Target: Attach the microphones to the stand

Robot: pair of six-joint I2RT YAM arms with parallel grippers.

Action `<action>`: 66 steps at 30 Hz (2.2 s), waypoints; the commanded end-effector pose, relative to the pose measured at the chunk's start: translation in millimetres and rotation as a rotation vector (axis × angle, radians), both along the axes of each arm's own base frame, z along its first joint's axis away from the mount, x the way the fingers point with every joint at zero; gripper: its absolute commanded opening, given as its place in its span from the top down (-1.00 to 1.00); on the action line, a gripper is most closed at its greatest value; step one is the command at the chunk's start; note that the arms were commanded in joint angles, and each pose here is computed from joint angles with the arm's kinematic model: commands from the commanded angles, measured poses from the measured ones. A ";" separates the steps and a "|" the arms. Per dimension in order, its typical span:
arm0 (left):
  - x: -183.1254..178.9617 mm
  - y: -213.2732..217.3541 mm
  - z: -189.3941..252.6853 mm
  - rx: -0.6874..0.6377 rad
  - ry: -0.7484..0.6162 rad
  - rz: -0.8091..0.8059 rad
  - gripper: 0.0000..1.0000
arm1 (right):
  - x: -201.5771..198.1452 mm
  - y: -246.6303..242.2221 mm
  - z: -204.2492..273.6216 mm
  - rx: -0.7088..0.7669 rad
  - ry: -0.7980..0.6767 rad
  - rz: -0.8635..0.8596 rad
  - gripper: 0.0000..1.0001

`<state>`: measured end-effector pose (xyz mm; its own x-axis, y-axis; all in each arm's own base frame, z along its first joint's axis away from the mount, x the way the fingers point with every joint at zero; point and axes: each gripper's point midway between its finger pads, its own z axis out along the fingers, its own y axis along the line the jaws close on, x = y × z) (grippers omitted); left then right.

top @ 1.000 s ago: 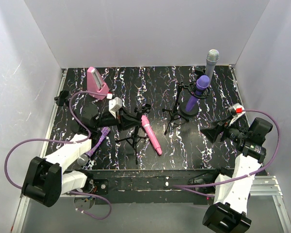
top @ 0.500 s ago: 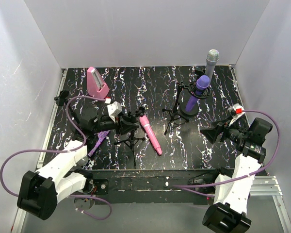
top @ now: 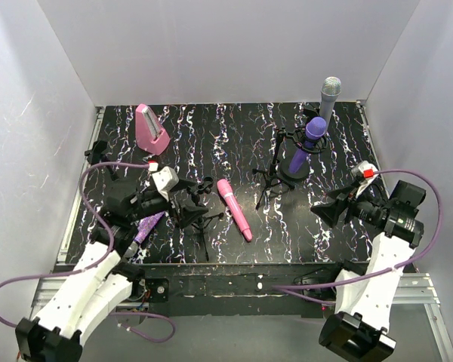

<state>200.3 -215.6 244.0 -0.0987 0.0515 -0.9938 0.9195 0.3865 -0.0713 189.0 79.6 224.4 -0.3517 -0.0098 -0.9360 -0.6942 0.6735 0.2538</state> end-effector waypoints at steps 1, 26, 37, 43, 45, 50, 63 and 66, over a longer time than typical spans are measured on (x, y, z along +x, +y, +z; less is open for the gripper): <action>-1.1 29.7 25.2 0.038 -0.038 0.181 -0.96 | -24.3 12.1 8.9 -0.063 -0.021 0.109 -0.75; -6.9 109.5 98.8 -0.214 0.263 0.762 -0.96 | -31.6 176.0 -55.6 -0.473 0.150 0.604 -0.73; -17.4 119.0 90.0 -0.230 0.267 0.795 -0.96 | 34.3 236.9 -104.2 -0.308 0.326 0.190 -0.65; -21.2 119.5 88.9 -0.250 0.266 0.790 -0.96 | 35.9 243.0 -142.3 -0.394 0.440 0.148 -0.44; -21.5 120.4 88.4 -0.249 0.260 0.792 -0.96 | 37.5 241.9 -154.9 -0.434 0.445 0.128 -0.42; -24.6 121.5 92.1 -0.256 0.248 0.788 -0.96 | 43.6 236.9 -178.6 -0.520 0.463 0.085 -0.29; -28.7 112.0 101.6 -0.283 0.250 0.729 -0.96 | 69.3 214.2 -198.4 -0.677 0.406 -0.044 0.45; -31.7 99.0 102.2 -0.287 0.271 0.656 -0.96 | 72.0 222.7 -177.6 -0.610 0.379 -0.012 0.67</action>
